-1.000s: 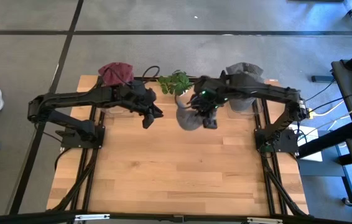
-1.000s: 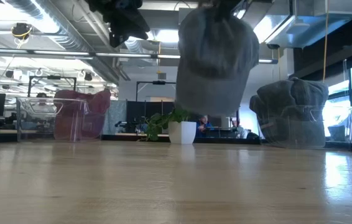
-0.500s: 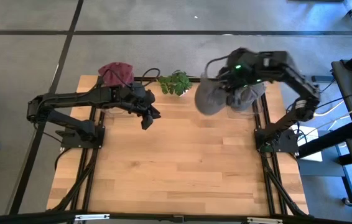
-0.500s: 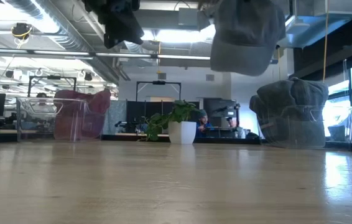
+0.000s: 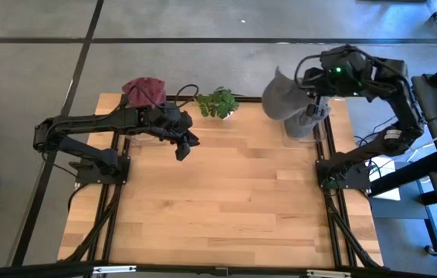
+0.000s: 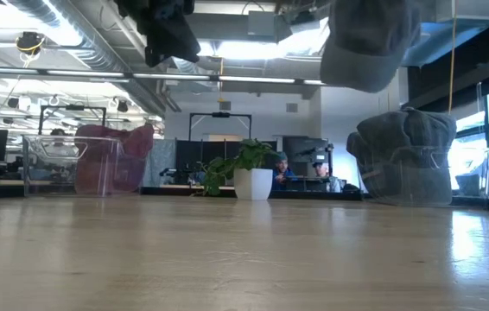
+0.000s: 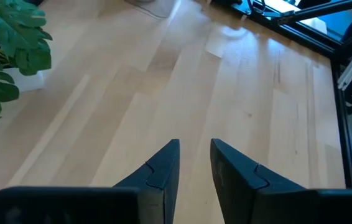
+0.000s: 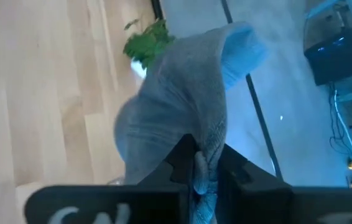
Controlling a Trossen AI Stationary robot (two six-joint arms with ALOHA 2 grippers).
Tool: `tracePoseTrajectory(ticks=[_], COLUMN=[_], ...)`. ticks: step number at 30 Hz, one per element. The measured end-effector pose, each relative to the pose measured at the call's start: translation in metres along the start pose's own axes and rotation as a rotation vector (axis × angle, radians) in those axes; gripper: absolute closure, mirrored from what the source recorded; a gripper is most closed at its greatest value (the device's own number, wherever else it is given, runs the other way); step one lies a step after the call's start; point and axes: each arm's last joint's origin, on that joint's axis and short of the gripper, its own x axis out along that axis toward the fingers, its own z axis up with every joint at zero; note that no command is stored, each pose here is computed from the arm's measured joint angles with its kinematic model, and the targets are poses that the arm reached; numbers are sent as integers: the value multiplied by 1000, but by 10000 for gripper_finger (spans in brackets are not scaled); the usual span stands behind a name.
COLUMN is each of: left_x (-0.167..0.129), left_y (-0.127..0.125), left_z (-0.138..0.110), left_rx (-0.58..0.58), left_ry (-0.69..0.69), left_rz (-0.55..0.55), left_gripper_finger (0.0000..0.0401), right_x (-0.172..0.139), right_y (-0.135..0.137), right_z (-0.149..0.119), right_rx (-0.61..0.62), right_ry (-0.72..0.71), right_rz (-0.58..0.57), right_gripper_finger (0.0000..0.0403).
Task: Pick & Place hat
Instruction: Put the gray cap into the right transparent bin
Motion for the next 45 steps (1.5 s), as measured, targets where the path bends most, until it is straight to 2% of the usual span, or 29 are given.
tracePoseTrajectory(ticks=[10,17,24,29,45], left_x=[0,0,0,0,0], left_y=[2,3,5,5,5], left_z=[1,1,1,1,1], left_rx=[1,17,15,7,6], left_ry=[-14,-28,-41,-42,-42], left_rz=[49,99,147,147,148], left_gripper_finger=[315,315,315,315,315], right_x=[10,16,39,65,126], right_y=[23,35,42,53,81], right_z=[-57,-89,-101,-111,-136], right_rx=[36,-17,-115,-169,-195], right_ry=[148,248,340,377,417], right_rz=[36,-63,-178,-163,-113], right_gripper_finger=[370,374,370,373,365])
